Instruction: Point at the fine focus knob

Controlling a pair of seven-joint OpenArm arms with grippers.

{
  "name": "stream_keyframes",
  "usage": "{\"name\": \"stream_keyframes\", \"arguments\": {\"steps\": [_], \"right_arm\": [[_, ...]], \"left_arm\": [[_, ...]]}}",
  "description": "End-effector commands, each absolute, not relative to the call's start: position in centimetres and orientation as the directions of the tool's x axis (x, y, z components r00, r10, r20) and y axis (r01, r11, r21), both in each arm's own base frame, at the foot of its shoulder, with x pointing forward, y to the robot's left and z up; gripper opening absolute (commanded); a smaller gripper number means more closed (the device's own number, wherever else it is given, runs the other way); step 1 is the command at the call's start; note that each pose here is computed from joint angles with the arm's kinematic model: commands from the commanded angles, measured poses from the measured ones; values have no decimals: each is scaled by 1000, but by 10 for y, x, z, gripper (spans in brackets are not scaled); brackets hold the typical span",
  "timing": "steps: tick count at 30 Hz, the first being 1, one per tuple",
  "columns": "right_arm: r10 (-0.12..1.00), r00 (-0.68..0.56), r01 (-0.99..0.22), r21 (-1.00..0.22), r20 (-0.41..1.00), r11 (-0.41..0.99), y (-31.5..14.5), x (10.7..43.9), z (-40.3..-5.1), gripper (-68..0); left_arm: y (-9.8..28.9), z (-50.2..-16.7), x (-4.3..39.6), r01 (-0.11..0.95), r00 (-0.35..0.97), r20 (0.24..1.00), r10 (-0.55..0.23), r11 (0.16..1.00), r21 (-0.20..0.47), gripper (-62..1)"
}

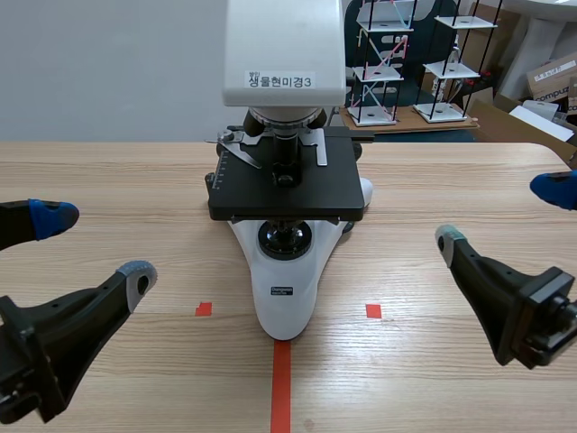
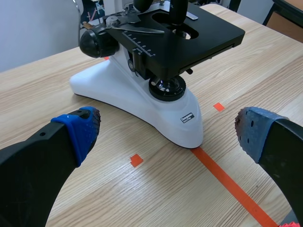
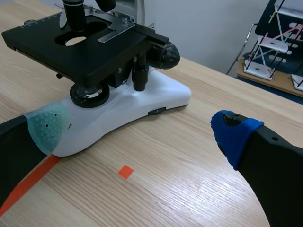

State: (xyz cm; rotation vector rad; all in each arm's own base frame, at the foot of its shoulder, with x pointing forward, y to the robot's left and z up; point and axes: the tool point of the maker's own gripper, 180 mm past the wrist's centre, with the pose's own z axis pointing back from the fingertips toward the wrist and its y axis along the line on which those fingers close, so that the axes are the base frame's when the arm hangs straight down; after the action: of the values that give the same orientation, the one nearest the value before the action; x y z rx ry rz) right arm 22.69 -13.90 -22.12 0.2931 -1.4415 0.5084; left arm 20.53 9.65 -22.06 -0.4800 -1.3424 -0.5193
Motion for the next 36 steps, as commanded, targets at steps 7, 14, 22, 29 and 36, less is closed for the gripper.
{"name": "stream_keyframes", "arguments": {"steps": [7,14,22,29,36], "right_arm": [[146,44,-498,-105,988,861,-139,228,-218,4],[146,44,-498,-105,988,861,-139,228,-218,4],[147,44,-499,-106,988,860,-139,228,-218,4],[146,48,-496,-103,988,862,-145,234,-224,-167],[144,41,-462,-109,989,880,-161,256,-240,-455]], "left_arm": [[95,-212,207,609,123,991,-58,793,-29,-7],[95,-212,207,609,123,991,-58,793,-29,-7],[95,-212,207,609,123,991,-58,793,-29,-7],[95,-212,207,609,124,991,-59,793,-29,-7],[95,-212,207,609,123,991,-58,793,-29,-7]]}}
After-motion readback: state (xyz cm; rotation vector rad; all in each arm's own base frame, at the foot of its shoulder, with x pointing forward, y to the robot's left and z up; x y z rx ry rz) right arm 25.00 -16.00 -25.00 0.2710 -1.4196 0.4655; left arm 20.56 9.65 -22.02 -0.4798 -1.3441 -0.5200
